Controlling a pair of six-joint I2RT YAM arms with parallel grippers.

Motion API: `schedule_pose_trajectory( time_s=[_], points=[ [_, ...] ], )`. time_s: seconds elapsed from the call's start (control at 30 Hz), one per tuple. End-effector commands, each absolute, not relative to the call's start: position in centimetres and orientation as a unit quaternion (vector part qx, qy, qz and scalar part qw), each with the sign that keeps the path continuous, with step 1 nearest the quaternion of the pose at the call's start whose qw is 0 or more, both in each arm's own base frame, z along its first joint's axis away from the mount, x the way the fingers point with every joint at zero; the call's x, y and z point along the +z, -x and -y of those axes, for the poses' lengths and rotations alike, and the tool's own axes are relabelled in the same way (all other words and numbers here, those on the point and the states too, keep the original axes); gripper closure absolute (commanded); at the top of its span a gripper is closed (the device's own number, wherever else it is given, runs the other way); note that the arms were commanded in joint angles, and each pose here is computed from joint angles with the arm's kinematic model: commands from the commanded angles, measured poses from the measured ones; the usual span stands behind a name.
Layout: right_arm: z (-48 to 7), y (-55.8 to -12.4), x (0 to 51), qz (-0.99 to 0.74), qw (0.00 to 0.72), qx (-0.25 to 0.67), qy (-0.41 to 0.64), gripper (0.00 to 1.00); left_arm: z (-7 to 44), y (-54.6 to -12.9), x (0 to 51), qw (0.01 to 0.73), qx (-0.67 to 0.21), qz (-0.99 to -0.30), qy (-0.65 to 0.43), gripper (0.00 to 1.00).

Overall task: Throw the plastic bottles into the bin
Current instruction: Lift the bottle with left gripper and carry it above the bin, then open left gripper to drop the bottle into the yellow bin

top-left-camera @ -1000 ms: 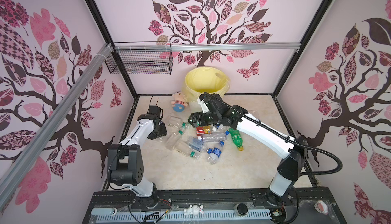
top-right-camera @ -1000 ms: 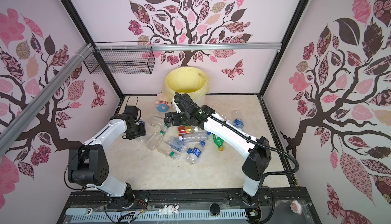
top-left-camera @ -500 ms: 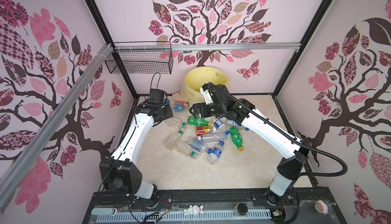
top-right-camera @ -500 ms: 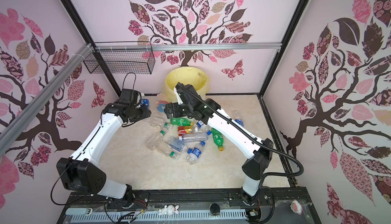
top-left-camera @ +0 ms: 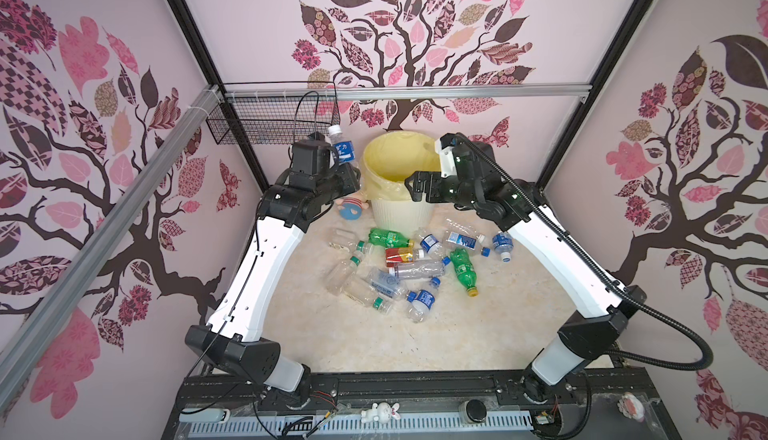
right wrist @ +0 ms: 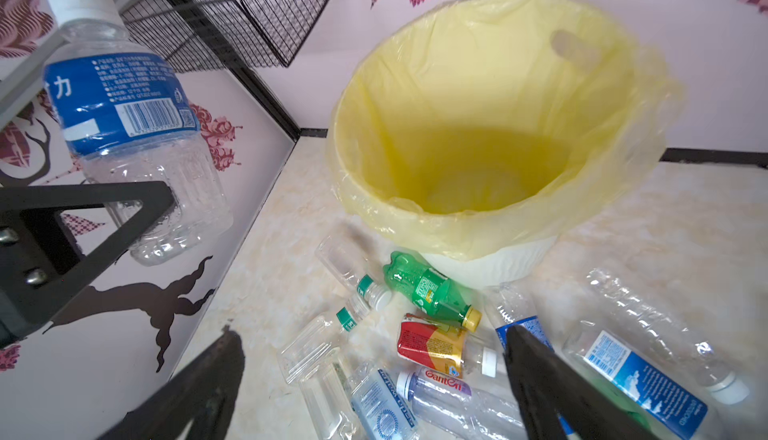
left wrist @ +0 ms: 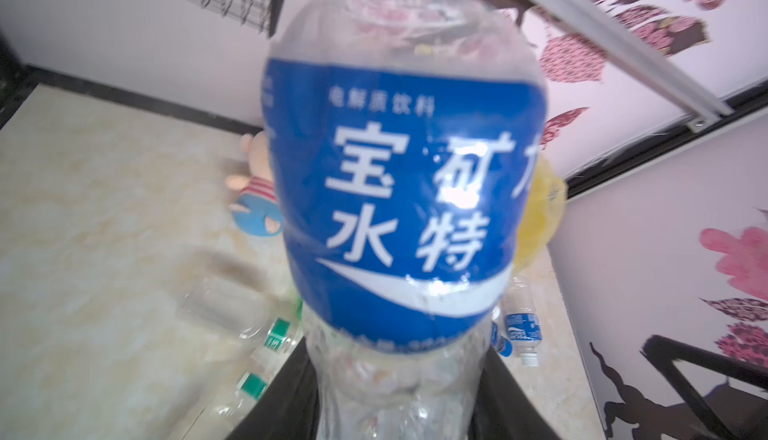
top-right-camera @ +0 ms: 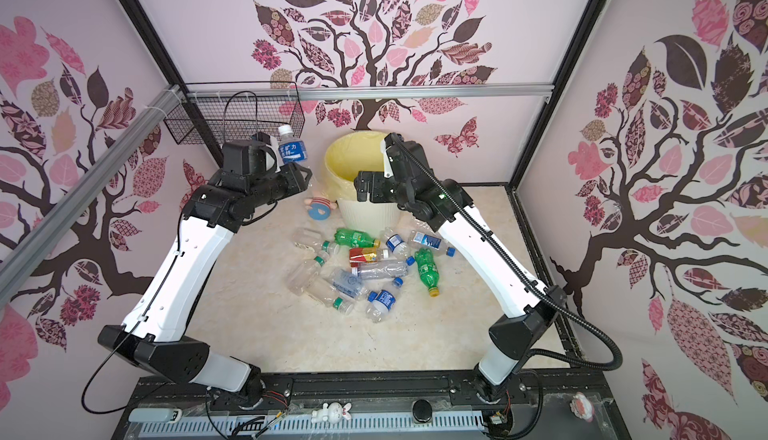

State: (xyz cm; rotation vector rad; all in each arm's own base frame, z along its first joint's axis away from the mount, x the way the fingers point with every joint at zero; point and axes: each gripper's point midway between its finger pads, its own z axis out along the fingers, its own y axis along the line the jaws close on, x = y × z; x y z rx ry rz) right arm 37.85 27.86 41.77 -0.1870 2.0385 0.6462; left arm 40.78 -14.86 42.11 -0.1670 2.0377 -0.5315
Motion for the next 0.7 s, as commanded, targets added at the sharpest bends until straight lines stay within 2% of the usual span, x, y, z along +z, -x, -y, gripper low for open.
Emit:
schedule_pose_trajectory(
  time_s=[0.0, 0.2, 0.4, 0.53, 0.67],
  points=[
    [-25.3, -36.6, 47.9, -0.790, 0.550, 0.265, 0.063, 0.00, 17.1, -41.2, 48.0, 0.569, -0.232, -0.788, 0.026, 0.50],
    [-22.7, -36.0, 51.3, -0.761, 0.597, 0.249, 0.043, 0.00, 22.1, -39.9, 54.0, 0.643, -0.236, -0.727, -0.057, 0.46],
    [-20.8, -35.1, 53.4, -0.739, 0.631, 0.234, 0.030, 0.00, 23.3, -40.3, 57.4, 0.681, -0.245, -0.687, -0.067, 0.45],
    [-20.0, -35.0, 53.6, -0.737, 0.637, 0.223, 0.026, 0.00, 23.8, -41.0, 58.0, 0.690, -0.246, -0.677, -0.067, 0.44],
    [-20.0, -35.1, 52.4, -0.746, 0.628, 0.220, 0.025, 0.00, 24.8, -43.7, 55.0, 0.671, -0.238, -0.700, -0.051, 0.43]
  ],
)
